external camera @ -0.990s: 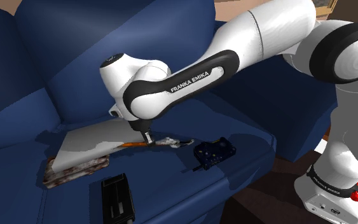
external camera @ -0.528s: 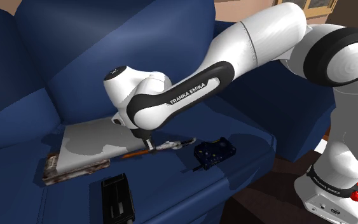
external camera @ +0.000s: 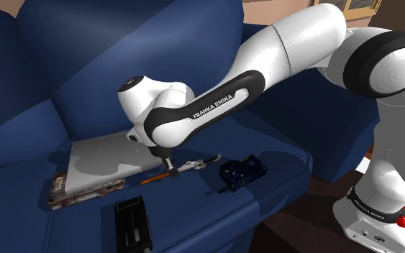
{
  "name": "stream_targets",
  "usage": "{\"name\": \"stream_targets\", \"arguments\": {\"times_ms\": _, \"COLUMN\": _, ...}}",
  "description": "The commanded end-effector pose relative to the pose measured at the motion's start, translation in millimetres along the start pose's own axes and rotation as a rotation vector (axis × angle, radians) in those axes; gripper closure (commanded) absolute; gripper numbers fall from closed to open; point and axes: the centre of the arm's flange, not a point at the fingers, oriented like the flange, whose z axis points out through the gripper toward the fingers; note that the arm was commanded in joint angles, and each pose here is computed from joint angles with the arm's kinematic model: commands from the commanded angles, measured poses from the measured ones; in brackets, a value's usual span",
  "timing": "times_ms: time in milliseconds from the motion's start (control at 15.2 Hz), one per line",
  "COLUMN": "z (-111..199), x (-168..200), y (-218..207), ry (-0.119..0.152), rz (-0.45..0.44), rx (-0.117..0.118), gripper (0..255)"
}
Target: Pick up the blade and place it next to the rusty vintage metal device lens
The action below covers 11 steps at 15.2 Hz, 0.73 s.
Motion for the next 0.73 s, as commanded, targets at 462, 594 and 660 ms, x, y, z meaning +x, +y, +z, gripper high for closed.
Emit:
{"name": "stream_targets", "arguments": {"times_ms": 462, "z": -39, "x": 0, "y": 0, "ry": 0.0, "rz": 0.0, "rx": 0.0, "gripper": 0}}
{"name": "stream_targets", "arguments": {"times_ms": 594, "z": -50, "x": 0, "y": 0, "ry": 0.0, "rz": 0.0, "rx": 0.0, "gripper": 0}}
{"name": "stream_targets", "arguments": {"times_ms": 660, "z": -50, "x": 0, "y": 0, "ry": 0.0, "rz": 0.0, "rx": 0.0, "gripper": 0}}
